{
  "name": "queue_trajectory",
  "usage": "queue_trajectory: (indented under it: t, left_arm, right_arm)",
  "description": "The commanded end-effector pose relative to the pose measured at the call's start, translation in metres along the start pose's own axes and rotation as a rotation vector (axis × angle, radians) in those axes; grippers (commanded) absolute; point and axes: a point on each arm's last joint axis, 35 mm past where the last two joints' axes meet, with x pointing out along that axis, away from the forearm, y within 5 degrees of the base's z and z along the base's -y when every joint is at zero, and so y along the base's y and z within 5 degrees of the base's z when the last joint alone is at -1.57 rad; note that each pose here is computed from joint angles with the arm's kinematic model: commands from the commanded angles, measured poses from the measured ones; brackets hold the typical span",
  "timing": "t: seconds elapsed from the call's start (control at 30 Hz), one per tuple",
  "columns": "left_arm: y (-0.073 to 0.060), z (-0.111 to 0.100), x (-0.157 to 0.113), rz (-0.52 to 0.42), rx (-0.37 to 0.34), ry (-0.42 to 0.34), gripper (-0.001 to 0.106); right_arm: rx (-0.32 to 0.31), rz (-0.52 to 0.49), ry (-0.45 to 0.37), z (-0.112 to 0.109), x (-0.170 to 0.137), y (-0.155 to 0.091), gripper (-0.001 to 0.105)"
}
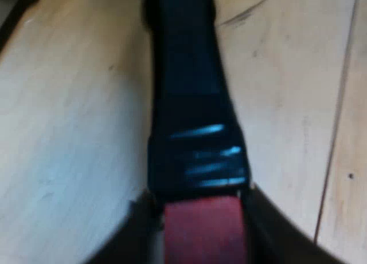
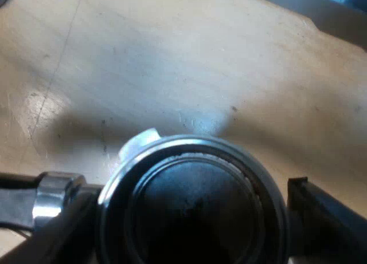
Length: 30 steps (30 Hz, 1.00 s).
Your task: Put the handle in the coffee machine
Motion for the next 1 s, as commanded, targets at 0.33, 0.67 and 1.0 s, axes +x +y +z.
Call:
queue_trajectory:
  t: [0.33,0.67,1.0]
  left_arm:
    - [-0.002,0.001,0.0,-0.026,0.015,-0.006,0.0]
    - [-0.002,0.001,0.0,-0.025,0.015,-0.008,0.0]
    - [-0.002,0.001,0.0,-0.025,0.016,-0.01,0.0]
  right_arm:
    - [-0.004,0.017,-0.044,0.004,-0.009,0.001,0.0]
    - [0.014,0.071,-0.035,0.004,-0.009,0.003,0.053]
    - [-0.003,-0.005,-0.084,0.005,-0.02,0.0,0.105]
